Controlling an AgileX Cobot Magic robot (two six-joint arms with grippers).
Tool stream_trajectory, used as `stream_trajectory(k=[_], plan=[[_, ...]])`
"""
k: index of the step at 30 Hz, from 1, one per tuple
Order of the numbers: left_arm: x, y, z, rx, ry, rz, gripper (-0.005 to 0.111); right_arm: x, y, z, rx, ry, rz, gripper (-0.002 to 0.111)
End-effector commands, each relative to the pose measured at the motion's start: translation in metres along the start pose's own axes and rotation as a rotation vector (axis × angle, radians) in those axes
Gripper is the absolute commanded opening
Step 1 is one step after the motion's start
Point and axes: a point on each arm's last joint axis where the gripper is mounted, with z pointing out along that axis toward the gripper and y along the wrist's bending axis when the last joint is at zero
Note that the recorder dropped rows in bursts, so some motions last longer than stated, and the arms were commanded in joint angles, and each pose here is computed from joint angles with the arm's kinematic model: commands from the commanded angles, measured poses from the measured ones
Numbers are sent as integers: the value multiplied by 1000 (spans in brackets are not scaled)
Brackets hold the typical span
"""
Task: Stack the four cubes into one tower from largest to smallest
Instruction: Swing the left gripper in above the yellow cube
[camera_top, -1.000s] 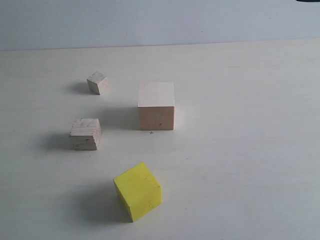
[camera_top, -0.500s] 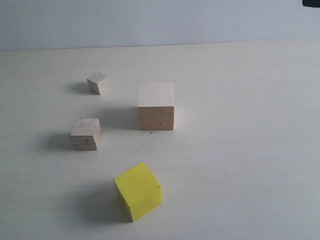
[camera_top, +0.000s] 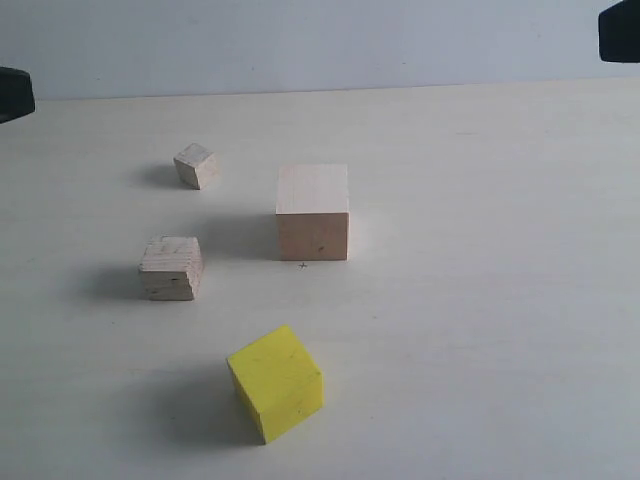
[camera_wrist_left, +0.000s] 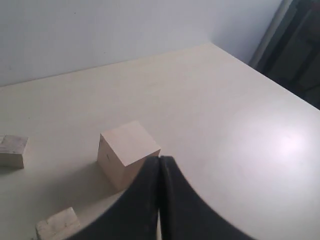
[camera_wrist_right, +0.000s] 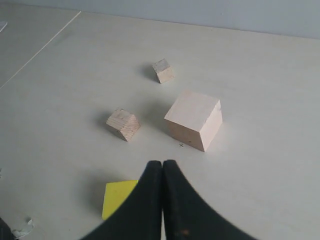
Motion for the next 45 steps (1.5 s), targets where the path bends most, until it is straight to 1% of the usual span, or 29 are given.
stream_trajectory(k=[1,2,4,5,6,7,8,9,10,12,13,14,15,16,19,21,25,27,29,31,35,39,43,45], plan=[[-2,-3,1,37,4,-78,0,1,0,-1,-2,-3,10,0],[1,-5,3,73,36,-120,0,1,1,-1,-8,-5,15,0],[5,-4,9,113,94,-175,1,0,1,-1,-14,-6,20,0],[10,-2,14,136,149,-214,6,0,1,-1,-18,-7,23,0],[13,0,16,146,181,-217,11,0,2,-1,-19,-8,24,0],[18,4,22,154,235,-217,22,0,2,-1,-21,-8,25,0],[22,8,27,161,273,-189,37,0,2,-1,-21,-8,25,0],[22,9,28,160,289,-173,43,0,2,-1,-21,-8,25,0],[20,12,32,176,312,-177,55,0,2,-1,-21,-8,25,0],[12,11,36,204,336,-232,62,0,2,-1,-21,-8,25,0],[10,10,39,219,347,-223,62,0,2,-1,-21,-8,25,0],[6,6,44,252,384,-171,62,0,2,-1,-21,-8,25,0],[4,3,46,262,404,-139,62,0,2,-1,-21,-8,25,0],[2,-4,53,286,460,-45,62,0,2,-1,-21,-8,25,0],[0,-15,64,319,526,80,62,0,2,-1,-20,-8,16,0],[1,-20,73,335,559,117,65,0,2,-1,-21,-6,16,0],[7,-29,93,351,591,168,79,1,1,-1,-9,3,6,0],[12,-29,102,362,601,195,83,2,0,-1,-2,8,-21,0],[15,-29,109,381,609,182,85,2,0,-1,0,8,-42,0],[18,-30,115,409,612,147,85,2,0,-1,-1,10,-48,0],[21,-31,125,461,594,116,85,2,-1,-1,12,16,-58,0],[30,-27,135,471,631,88,85,4,-4,-1,37,36,-80,0],[42,-24,148,487,674,25,85,5,-5,-1,48,51,-90,0],[47,-24,153,491,691,18,85,6,-4,-1,45,59,-89,0]])
